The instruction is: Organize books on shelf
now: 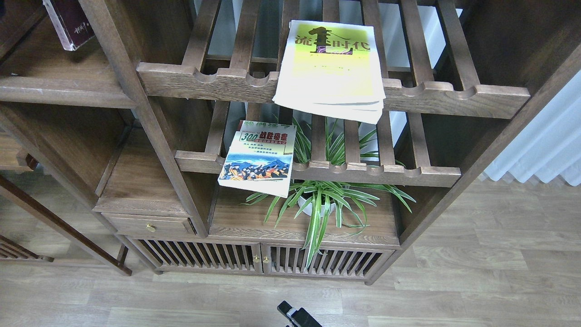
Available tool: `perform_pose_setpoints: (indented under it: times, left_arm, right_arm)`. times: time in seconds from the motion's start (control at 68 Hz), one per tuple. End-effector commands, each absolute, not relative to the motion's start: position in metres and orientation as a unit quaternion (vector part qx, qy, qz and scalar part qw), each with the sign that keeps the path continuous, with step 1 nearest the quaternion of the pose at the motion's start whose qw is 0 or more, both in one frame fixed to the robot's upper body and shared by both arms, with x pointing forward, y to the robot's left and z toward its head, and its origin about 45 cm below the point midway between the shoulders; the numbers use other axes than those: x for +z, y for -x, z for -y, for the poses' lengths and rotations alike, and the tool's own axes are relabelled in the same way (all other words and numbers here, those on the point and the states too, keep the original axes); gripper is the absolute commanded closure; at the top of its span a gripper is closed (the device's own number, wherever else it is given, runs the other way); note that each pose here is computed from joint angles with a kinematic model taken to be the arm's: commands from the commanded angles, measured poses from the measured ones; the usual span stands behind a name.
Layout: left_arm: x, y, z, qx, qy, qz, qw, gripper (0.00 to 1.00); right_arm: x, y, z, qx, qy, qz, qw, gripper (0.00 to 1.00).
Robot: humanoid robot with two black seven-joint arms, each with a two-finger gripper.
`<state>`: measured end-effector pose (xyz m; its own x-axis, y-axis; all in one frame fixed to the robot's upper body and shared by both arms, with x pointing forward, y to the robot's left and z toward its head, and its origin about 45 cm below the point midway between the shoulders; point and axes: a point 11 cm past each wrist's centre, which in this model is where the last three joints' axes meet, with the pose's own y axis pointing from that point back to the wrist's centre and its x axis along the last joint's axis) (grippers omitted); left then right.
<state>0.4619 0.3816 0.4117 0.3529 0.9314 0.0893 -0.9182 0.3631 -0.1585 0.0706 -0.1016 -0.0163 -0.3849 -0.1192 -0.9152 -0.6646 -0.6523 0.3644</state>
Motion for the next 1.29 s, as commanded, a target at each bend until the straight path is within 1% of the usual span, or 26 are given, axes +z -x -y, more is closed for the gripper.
perform_pose_setpoints:
  times: [0.0,0.794,1.279]
  left_arm:
    - [0.406,-0.458,-0.381,0.561,0.040,0.080,0.823,0.93]
    - [0.389,-0.449,-0.395,0.572,0.022,0.074,0.817,0.93]
    - [0.385,-0.451,-0.392,0.571,0.022,0.071,0.818,0.94]
  right_arm:
    - [-0.016,-0.071,0.101,0.743,0.524,-0.374,0.184,0.00]
    - [-0.013,-0.072,0.099,0.743,0.525,-0.370,0.189,0.00]
    - [-0.013,-0.072,0.099,0.743,0.524,-0.370,0.190,0.00]
